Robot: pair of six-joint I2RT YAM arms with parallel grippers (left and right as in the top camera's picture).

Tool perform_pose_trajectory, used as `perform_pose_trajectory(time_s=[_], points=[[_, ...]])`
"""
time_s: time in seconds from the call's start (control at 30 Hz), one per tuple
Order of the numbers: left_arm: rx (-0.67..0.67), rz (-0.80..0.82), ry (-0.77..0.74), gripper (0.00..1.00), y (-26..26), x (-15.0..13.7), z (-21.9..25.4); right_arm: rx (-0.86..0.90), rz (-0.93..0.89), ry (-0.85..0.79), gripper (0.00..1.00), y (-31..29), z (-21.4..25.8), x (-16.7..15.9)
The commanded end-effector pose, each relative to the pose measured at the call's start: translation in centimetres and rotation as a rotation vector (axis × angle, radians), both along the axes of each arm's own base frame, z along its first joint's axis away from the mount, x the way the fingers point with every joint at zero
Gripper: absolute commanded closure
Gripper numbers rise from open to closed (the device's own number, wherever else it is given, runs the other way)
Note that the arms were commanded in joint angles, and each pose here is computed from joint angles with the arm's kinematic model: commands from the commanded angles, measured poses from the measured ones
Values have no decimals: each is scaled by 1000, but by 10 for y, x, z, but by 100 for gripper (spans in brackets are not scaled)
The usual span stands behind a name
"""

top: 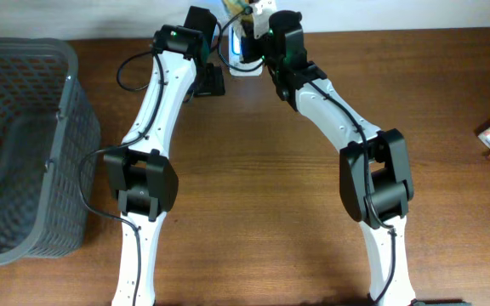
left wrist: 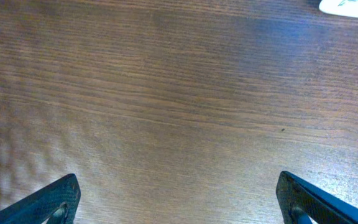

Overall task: Scan the item barcode
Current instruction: 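Carry the yellow bag to the right table edge and release it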

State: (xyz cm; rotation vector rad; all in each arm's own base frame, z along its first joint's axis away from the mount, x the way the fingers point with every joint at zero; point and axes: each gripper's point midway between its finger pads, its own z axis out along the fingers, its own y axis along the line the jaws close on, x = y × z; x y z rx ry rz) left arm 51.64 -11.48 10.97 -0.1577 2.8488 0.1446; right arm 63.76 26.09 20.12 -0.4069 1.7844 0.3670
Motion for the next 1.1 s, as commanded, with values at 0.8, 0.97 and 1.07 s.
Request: perform_pose_trajectory(time_s=[0.8,0.97,1.07], points=[[-1,-2,23,1,-1,-2,-10,157,-1255,750,11,-588,-49,-198],[-1,-2,23,1,-1,-2,-10,179,-1244,575,1,-568,53,-219],[-1,-2,23,1,-1,-2,-10,264,-1074,458,1,-496,150,-264]])
